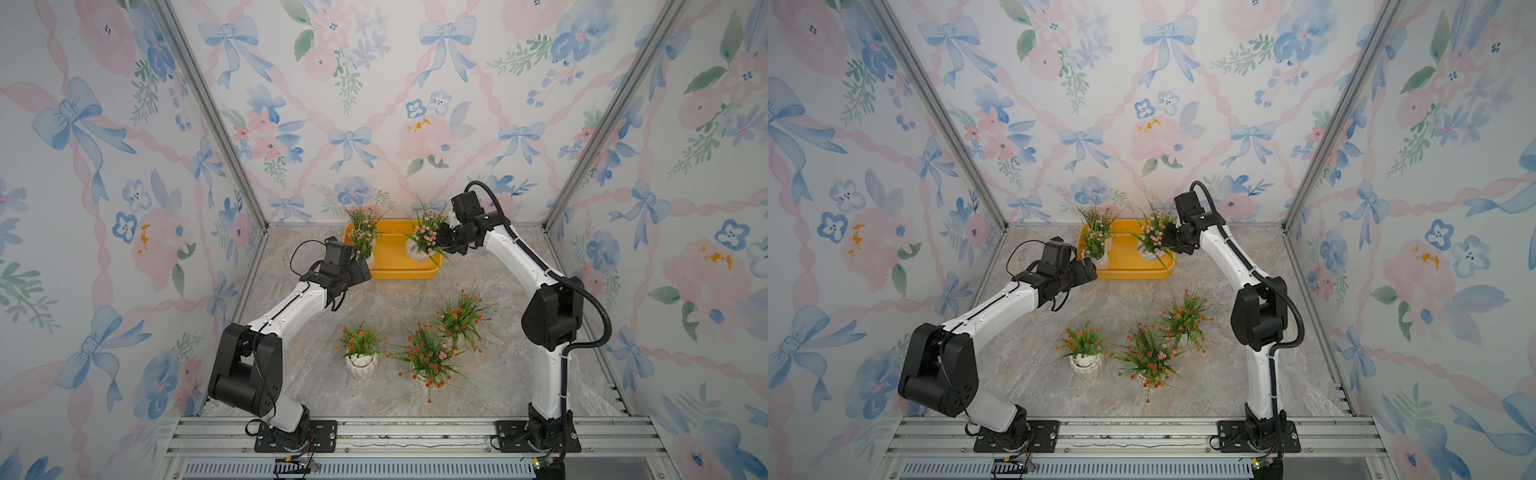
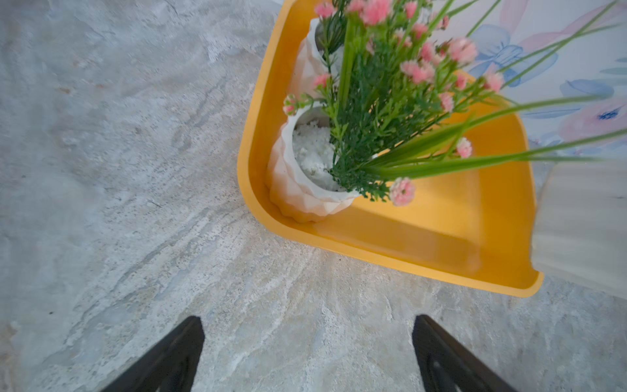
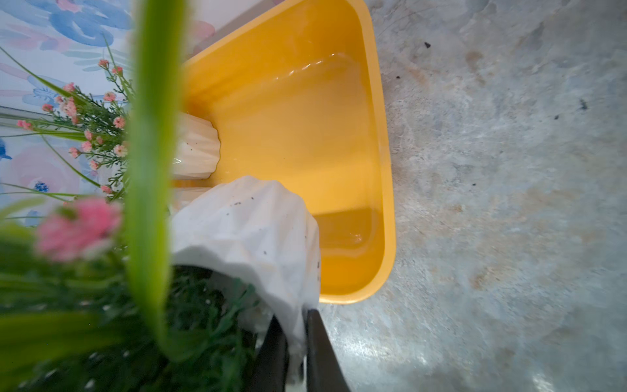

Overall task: Put the potted gypsophila into the storage box
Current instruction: Place the baby's breath potted plant at the storage box.

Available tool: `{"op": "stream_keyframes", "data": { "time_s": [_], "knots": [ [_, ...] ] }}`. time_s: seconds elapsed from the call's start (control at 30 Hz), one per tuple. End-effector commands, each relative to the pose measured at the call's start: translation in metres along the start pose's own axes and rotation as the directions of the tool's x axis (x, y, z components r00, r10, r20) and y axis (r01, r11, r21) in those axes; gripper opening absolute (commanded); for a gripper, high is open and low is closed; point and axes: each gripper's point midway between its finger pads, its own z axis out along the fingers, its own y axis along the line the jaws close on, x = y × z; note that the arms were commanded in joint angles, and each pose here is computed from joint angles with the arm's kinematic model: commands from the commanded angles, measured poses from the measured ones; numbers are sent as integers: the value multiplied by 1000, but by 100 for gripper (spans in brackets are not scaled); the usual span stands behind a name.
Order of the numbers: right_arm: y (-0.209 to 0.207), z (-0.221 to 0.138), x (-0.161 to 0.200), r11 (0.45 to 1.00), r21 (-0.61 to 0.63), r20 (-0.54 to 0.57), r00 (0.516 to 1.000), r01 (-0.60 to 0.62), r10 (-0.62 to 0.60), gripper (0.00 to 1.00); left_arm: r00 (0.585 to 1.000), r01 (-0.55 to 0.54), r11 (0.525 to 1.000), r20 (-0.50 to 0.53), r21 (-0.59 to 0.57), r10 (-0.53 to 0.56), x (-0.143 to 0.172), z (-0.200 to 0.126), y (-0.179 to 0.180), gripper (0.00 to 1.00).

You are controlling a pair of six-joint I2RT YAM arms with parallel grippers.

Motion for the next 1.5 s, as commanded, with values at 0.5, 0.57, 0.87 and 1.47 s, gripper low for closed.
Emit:
{"op": "stream_keyframes", "data": {
  "time_s": [0.5,0.57,0.87,1.47],
  "knots": [
    [26,46,-32,997,-69,174,985,34,-22,10,993,52,995,106,-85,-43,-11,-33,48,98],
    [24,51,-38,998,-59,204,979,32,-19,10,993,58,994,110,-89,-48,-11,-34,50,98],
    [13,74,-47,999,-38,242,970,10,0,10,990,84,992,125,-97,-71,-12,-39,56,98],
    [-7,83,-60,998,31,322,946,-58,45,12,983,127,986,147,-105,-111,-11,-45,62,98]
  ]
}}
